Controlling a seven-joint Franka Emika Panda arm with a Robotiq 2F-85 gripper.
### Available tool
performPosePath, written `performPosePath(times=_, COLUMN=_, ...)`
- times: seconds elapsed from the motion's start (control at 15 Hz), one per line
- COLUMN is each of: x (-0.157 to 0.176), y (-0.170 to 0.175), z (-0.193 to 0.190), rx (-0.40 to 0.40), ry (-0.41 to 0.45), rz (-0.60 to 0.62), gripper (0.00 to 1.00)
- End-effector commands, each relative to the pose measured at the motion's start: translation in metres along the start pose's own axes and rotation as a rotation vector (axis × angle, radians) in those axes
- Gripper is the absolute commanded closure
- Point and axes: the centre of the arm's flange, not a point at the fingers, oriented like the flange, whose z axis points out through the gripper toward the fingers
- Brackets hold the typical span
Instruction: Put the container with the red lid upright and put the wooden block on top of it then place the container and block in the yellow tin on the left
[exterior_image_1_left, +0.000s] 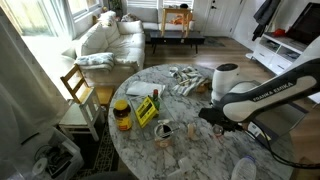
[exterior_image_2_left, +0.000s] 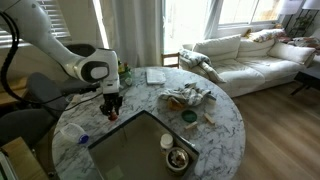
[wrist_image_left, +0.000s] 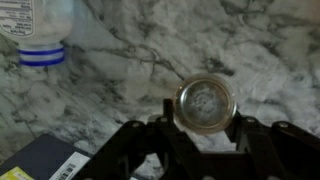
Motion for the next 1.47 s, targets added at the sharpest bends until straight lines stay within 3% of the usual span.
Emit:
performPosePath(times=0.0, x=-0.017, y=0.001, z=-0.006, rx=-0.052, ry=0.198, rz=0.006, gripper=0.76)
performPosePath(times=0.27, x=-0.032, y=-0.001, z=-0.003, rx=-0.087, ry=0.367, rz=-0.038, gripper=0.76)
performPosePath(times=0.67, x=-0.059, y=-0.006, z=0.007, rx=-0.131, ry=0.44, rz=-0.107, gripper=0.76)
performPosePath(times=0.73, x=-0.062, y=-0.006, z=0.007, rx=-0.147, ry=0.441, rz=-0.122, gripper=0.26)
performPosePath(times=0.87, x=-0.063, y=-0.005, z=0.005, rx=-0.146, ry=0.429, rz=-0.12, gripper=0.21)
performPosePath(times=1.07, x=-0.061, y=-0.003, z=-0.002, rx=-0.133, ry=0.408, rz=-0.115, gripper=0.0)
performPosePath(times=1.4, x=-0.038, y=0.007, z=-0.022, rx=-0.061, ry=0.245, rz=-0.109, gripper=0.0)
